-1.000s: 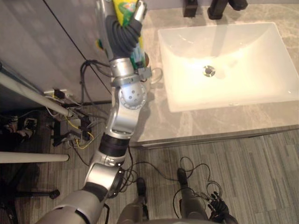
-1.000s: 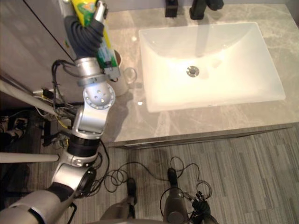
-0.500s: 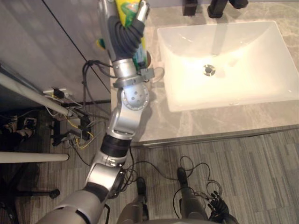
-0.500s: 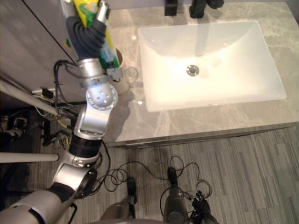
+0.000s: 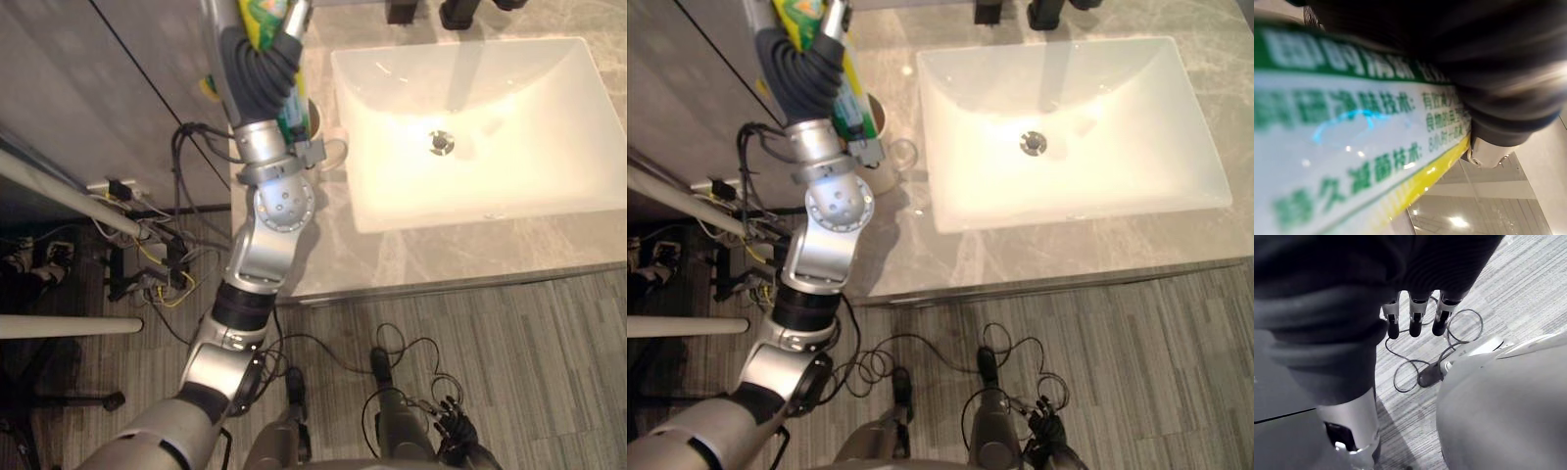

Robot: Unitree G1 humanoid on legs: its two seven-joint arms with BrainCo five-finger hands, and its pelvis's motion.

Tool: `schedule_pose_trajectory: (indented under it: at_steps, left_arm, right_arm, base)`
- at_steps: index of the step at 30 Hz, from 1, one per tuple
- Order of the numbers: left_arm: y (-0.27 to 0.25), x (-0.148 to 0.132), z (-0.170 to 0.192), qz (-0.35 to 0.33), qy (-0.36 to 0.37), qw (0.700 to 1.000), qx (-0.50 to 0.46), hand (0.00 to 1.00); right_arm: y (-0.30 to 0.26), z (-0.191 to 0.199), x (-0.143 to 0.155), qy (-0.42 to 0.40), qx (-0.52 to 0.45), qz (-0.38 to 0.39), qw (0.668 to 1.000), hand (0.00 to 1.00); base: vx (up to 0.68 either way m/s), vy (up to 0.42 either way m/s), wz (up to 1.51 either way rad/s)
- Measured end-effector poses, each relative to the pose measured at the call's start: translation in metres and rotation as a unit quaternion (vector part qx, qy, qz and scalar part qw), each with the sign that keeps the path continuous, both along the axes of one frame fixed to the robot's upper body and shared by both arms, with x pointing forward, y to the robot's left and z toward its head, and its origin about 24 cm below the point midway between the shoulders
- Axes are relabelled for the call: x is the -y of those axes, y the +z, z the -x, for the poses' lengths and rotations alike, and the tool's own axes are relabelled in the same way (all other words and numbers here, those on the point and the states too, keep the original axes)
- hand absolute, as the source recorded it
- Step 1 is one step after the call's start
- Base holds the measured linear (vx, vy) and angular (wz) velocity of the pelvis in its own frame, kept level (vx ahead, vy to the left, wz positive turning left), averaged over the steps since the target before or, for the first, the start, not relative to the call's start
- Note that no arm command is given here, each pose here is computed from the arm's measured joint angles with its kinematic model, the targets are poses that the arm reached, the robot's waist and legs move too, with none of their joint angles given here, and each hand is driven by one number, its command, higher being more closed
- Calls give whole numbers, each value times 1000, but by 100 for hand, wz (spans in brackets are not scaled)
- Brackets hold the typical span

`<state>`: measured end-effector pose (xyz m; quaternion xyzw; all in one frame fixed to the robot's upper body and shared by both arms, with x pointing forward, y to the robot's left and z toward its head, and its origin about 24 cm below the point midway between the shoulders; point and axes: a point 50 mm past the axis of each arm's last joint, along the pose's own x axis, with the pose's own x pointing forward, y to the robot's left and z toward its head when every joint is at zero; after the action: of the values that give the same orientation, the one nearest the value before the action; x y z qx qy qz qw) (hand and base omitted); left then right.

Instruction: Organize washtable

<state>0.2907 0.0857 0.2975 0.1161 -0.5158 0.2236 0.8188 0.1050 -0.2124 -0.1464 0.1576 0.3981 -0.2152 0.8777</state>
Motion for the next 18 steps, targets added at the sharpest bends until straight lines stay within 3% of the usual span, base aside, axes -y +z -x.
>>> schedule_pose_trajectory:
  at_steps: [18]
  left_arm:
    - [5,8,5,-7,-21,999,23,100]
  right_arm:
    - [2,-7,-2,5,8,1,1000,0]
  base:
    - [0,0,0]
